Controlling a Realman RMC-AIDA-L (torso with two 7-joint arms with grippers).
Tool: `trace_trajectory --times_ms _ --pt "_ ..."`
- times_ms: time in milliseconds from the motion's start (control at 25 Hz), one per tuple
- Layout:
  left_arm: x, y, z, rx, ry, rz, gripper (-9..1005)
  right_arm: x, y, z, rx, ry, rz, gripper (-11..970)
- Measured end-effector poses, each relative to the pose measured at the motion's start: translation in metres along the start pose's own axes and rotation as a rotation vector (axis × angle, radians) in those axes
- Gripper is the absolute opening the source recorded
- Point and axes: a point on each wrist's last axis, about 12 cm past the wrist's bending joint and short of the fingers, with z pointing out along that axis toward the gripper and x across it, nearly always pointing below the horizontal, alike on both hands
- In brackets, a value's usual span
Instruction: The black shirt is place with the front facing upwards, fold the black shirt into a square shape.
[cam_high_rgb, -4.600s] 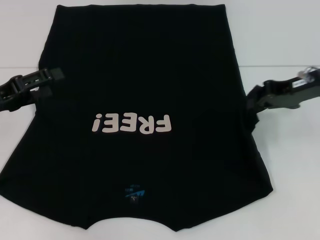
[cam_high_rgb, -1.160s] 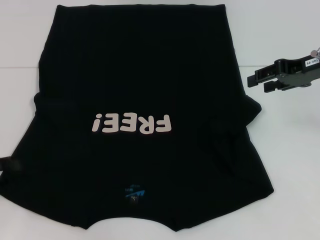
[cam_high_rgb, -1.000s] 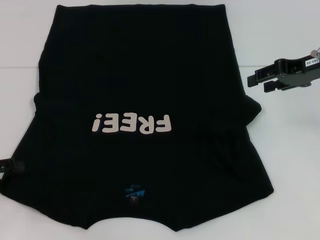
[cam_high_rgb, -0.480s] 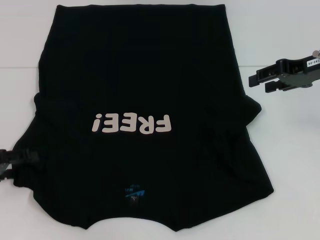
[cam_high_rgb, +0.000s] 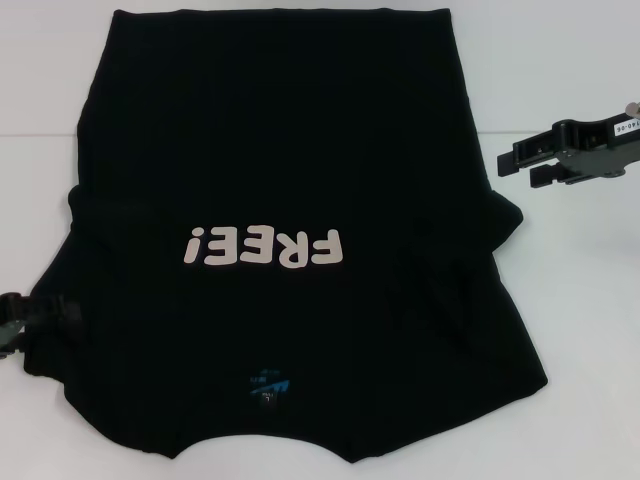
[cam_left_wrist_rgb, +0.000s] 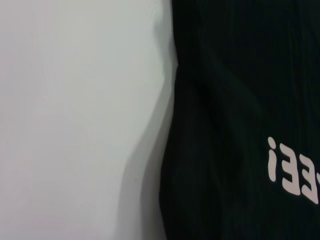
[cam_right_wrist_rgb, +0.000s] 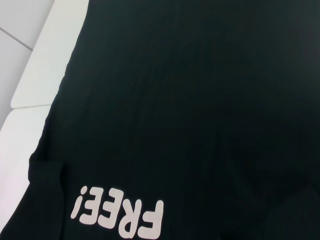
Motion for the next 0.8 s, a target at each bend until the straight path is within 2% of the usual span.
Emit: trace_trajectory --times_ms 240,360,560,800 --pt "0.0037 0.0023 -0.0011 -0.006 0.005 0.000 872 0.0018 -0.0026 -0.0011 0.000 0.000 0.008 627" --pt "0.0043 0.0029 -0.0023 -0.008 0.004 0.001 663 0.0025 -0.0040 -0.0018 -0.001 -0.003 0.014 628" --pt "0.0052 0.0015 -0.0007 -0.013 0.018 0.017 423 0.0037 -0.0050 -0.0021 -0.001 -0.001 0.016 628" --pt "0.0028 -0.0015 -0.0004 -0.014 0.019 0.033 214 0.0057 -0.0070 -0.0041 0.002 0.013 0.009 627"
